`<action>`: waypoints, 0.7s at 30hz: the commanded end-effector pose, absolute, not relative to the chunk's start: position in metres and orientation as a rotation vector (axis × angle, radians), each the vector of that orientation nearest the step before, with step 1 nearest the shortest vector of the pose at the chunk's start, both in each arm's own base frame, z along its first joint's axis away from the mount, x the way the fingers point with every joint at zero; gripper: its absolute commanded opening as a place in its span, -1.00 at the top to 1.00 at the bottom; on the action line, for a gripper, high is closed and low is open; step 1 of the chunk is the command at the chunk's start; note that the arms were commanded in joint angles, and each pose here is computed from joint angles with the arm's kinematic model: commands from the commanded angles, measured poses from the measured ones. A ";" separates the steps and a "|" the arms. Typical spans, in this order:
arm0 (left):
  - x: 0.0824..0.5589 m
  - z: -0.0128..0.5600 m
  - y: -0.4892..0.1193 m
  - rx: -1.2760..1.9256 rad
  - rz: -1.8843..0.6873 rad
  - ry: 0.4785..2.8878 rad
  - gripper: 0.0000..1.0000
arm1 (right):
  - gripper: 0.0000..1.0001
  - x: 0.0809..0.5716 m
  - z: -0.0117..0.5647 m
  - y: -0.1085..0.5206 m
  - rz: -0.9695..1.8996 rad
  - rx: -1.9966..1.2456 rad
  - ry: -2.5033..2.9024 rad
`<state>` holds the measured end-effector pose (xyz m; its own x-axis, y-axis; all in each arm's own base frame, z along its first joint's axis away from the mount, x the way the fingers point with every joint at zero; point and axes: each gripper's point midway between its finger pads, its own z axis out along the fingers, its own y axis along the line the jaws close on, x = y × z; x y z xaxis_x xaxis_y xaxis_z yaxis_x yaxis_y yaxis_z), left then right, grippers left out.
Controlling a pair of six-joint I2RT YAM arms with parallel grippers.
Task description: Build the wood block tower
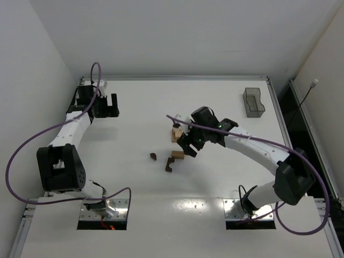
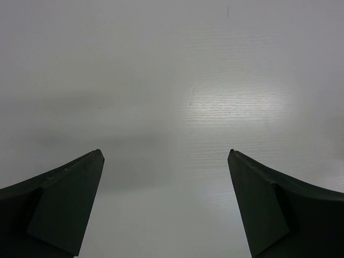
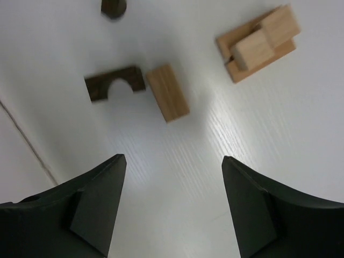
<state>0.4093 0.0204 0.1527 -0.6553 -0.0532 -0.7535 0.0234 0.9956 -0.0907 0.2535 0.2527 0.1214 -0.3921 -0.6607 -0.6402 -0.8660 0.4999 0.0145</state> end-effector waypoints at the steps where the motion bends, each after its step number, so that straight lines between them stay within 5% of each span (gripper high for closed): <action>1: 0.410 0.173 0.008 0.028 -0.151 2.213 -1.00 | -0.35 0.230 0.102 0.249 0.550 -1.620 1.956; 21: 0.415 0.171 0.007 0.041 -0.126 2.232 -1.00 | -0.09 0.255 0.071 0.301 0.650 -1.828 1.759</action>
<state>0.4075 0.0085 0.1503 -0.6620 -0.0332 -0.7487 0.0567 0.9939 -0.0942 0.2386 0.2703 0.0499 -0.0224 -0.8151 -0.5789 -0.9997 0.0146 0.0181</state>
